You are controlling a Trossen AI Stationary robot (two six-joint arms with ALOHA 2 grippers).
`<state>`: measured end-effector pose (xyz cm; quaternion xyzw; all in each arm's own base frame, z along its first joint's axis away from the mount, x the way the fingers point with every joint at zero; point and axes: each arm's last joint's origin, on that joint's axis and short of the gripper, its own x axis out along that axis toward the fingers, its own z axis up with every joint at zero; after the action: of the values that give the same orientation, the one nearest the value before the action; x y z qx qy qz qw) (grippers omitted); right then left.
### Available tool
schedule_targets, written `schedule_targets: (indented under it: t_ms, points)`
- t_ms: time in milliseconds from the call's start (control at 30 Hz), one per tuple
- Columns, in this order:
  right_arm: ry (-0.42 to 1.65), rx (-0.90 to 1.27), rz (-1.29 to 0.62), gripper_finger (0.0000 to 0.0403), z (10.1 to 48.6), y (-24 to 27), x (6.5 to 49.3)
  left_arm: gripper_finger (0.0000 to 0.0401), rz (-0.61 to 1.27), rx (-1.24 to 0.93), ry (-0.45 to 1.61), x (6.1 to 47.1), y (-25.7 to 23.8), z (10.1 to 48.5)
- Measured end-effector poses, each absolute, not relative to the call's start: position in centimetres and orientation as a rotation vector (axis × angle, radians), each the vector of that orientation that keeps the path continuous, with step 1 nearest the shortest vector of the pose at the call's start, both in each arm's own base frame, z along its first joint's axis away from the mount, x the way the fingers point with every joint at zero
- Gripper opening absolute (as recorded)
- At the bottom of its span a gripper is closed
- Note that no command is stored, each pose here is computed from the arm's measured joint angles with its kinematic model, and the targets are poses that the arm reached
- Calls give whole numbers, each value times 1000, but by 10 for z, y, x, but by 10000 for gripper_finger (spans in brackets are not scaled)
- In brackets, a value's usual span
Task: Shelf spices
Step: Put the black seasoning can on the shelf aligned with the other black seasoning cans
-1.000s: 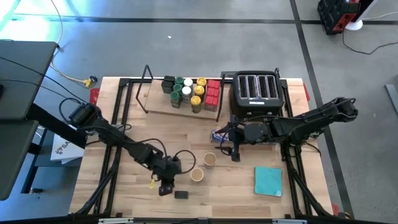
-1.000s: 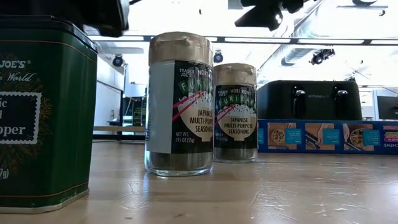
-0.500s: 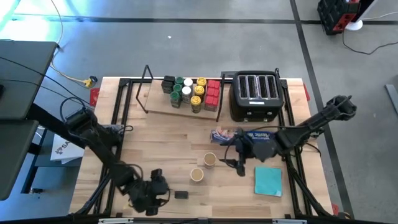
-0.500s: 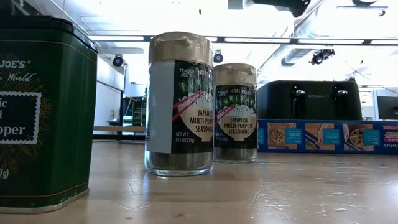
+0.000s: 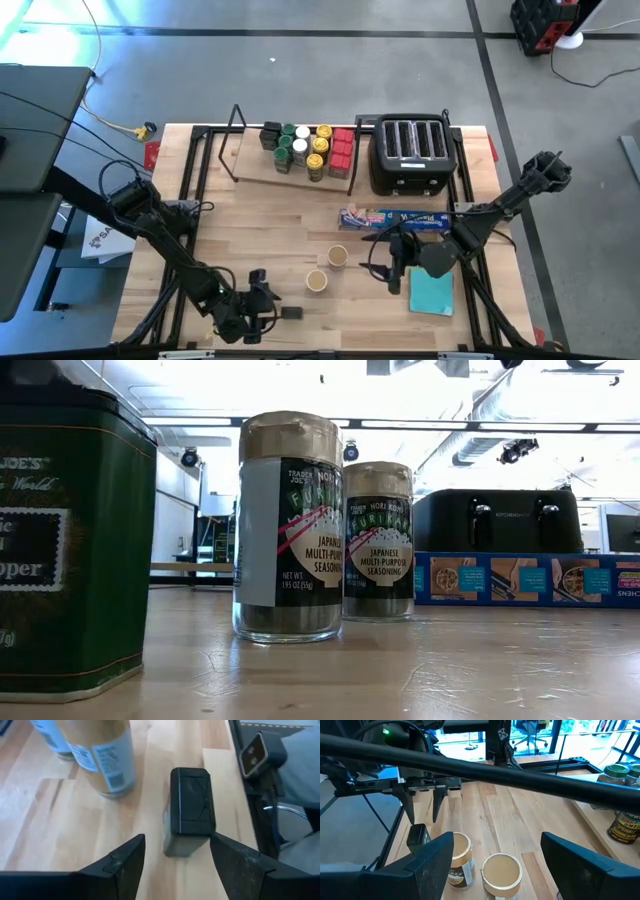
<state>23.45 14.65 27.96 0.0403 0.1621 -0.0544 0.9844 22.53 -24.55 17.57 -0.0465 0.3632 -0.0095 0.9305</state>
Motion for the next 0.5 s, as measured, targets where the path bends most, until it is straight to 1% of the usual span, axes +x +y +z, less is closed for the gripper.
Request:
schedule_targets:
  t_ms: [167,267,400,500]
  points:
    - [324,78,-116,296,280,146,235,238,-41,-55,749,232,-241,176]
    - [324,77,-116,296,280,146,235,248,-101,-54,729,237,-242,179]
    - [325,77,-115,296,280,146,234,250,-160,-25,658,243,-245,185]
    - [326,78,-113,296,279,146,235,250,-150,25,642,245,-246,181]
